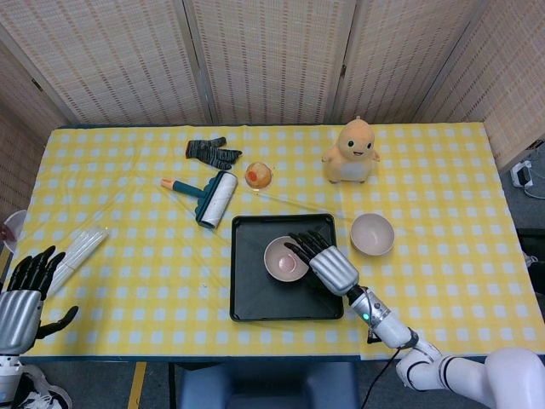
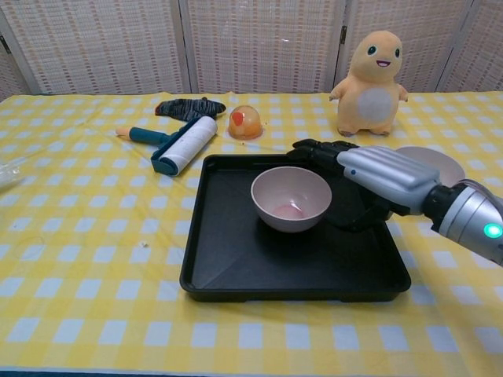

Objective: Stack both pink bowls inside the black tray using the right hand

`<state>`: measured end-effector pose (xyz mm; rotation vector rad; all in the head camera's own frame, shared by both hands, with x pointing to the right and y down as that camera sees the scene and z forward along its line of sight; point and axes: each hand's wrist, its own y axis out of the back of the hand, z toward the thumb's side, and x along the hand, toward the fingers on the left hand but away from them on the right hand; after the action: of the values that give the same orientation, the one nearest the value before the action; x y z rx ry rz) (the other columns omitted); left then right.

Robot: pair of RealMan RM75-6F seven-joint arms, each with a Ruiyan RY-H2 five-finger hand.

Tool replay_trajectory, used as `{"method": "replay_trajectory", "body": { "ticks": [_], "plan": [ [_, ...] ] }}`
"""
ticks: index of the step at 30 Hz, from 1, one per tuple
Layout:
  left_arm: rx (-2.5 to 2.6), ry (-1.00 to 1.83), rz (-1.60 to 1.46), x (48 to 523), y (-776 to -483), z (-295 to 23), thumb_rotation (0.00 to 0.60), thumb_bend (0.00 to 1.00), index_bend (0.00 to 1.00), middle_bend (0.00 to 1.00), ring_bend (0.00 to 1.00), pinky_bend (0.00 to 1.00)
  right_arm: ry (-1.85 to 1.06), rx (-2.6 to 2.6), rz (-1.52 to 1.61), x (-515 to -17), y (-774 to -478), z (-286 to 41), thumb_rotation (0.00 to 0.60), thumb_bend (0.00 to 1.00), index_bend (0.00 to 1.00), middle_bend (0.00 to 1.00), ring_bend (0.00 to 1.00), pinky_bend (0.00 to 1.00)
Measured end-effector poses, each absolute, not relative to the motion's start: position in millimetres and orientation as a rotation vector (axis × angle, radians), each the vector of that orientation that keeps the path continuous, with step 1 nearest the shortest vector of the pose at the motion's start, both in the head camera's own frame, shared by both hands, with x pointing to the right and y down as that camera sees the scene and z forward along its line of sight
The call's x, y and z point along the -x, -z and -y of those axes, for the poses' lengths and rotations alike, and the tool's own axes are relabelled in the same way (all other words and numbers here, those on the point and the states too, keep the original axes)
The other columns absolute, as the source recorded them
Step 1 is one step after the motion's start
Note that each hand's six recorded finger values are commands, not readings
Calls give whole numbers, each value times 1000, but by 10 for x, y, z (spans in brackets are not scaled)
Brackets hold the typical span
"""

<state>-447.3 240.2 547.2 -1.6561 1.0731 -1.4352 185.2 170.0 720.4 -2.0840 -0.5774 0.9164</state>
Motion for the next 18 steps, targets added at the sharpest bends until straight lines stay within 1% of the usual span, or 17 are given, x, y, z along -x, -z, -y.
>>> {"method": "replay_trajectory", "body": {
  "ticks": [5,10,15,18],
  "plan": [
    [1655,1435,-1072,4473,-5472,-2406,600,278,32,52,78,0,-928,2024,625,-2144,-7020,-1657,600,434,10,0,0,0],
    [1656,1432,-1064,4452,-5479,-2411,600,278,32,52,78,0,-1073,1916,694,-2772,-6890,-1575,600,434,73,0,0,0],
    [1661,1435,-1052,4427,-5513,-2417,600,278,32,52,78,0,-1227,1809,762,-3422,-6742,-1593,600,434,108,0,0,0],
    [1665,1439,-1044,4417,-5540,-2417,600,278,32,52,78,0,-1275,1784,780,-3613,-6705,-1616,600,435,122,0,0,0]
  ]
}}
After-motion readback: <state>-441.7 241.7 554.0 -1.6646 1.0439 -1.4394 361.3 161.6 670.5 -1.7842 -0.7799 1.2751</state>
